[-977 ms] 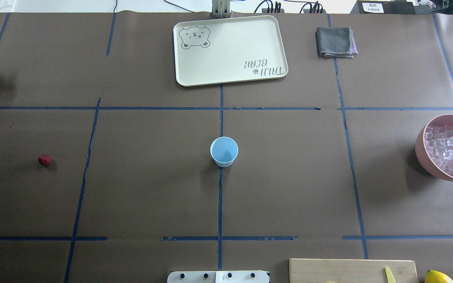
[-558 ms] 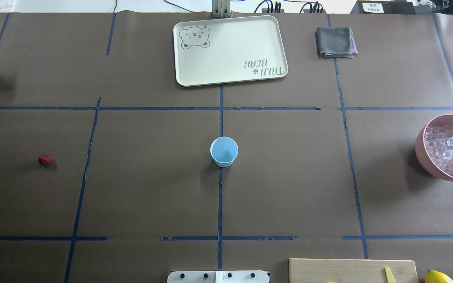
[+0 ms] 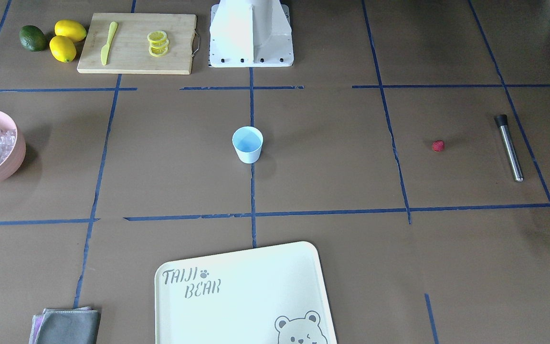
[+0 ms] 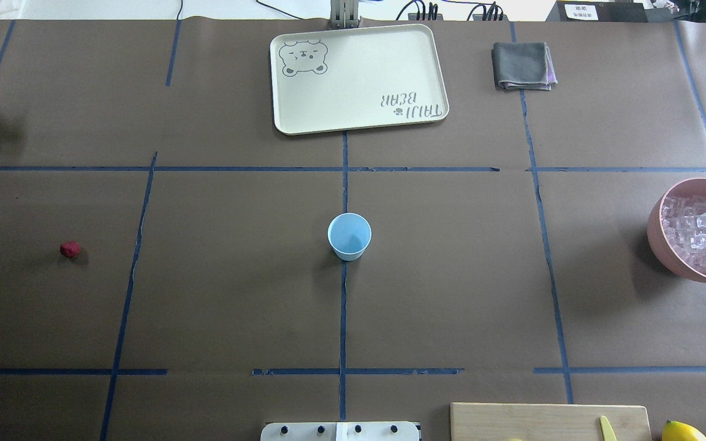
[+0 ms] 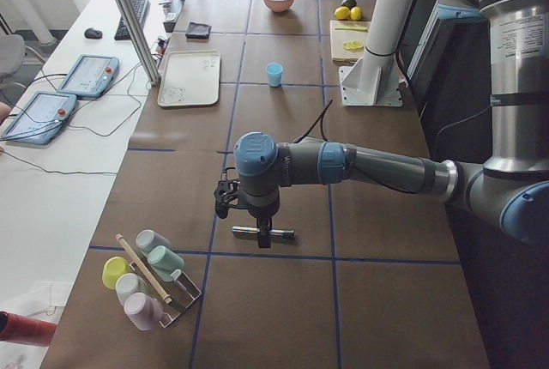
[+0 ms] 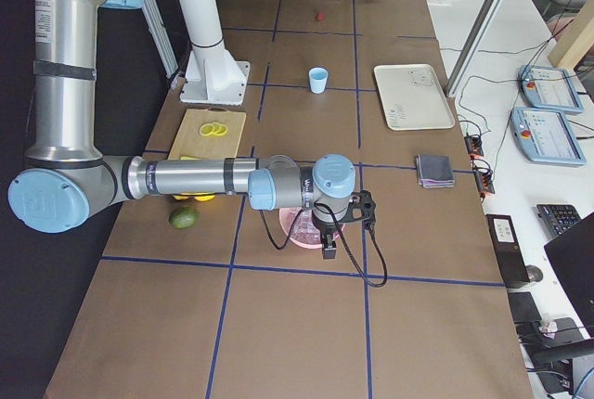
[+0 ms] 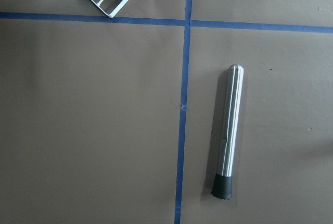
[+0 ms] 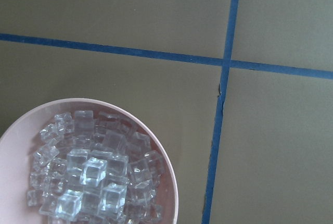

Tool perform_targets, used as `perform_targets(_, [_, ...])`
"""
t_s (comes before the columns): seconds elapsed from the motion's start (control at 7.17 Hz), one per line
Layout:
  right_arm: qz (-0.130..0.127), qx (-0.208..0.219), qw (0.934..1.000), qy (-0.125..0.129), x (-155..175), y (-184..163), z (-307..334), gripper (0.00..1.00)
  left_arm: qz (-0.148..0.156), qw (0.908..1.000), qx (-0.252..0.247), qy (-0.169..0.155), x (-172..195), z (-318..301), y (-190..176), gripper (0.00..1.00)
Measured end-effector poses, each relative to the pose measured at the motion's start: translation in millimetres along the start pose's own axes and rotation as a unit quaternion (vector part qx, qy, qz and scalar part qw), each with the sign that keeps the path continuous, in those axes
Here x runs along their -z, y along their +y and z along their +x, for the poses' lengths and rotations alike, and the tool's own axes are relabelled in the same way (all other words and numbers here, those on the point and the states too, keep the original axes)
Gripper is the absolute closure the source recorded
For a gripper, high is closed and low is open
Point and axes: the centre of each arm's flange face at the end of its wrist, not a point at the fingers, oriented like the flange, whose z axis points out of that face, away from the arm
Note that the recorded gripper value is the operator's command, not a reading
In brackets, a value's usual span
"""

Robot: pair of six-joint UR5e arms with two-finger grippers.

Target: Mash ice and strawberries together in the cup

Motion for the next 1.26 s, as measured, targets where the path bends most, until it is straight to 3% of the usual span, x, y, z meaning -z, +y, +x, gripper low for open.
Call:
perform_targets(0.28, [-0.006,-0.071,0.9974,-0.008,-11.2,-3.0,-45.7,0.01,-0.002,1.0,0.001,0.0,-3.2,-3.1,4.7,0.0])
perform_targets(0.56, [0.003,-0.154,0.9881,-0.006,-38.2,0.8,-104.5,0.05,-0.002,1.0,0.0,0.0,-3.8,-3.7,5.6,0.0])
perform_targets(1.26, [-0.007,-0.238,0.971,0.022,-88.7,43.7,-123.6,0.09,-0.002,1.0,0.001,0.0,-3.9,-3.8,5.8,0.0])
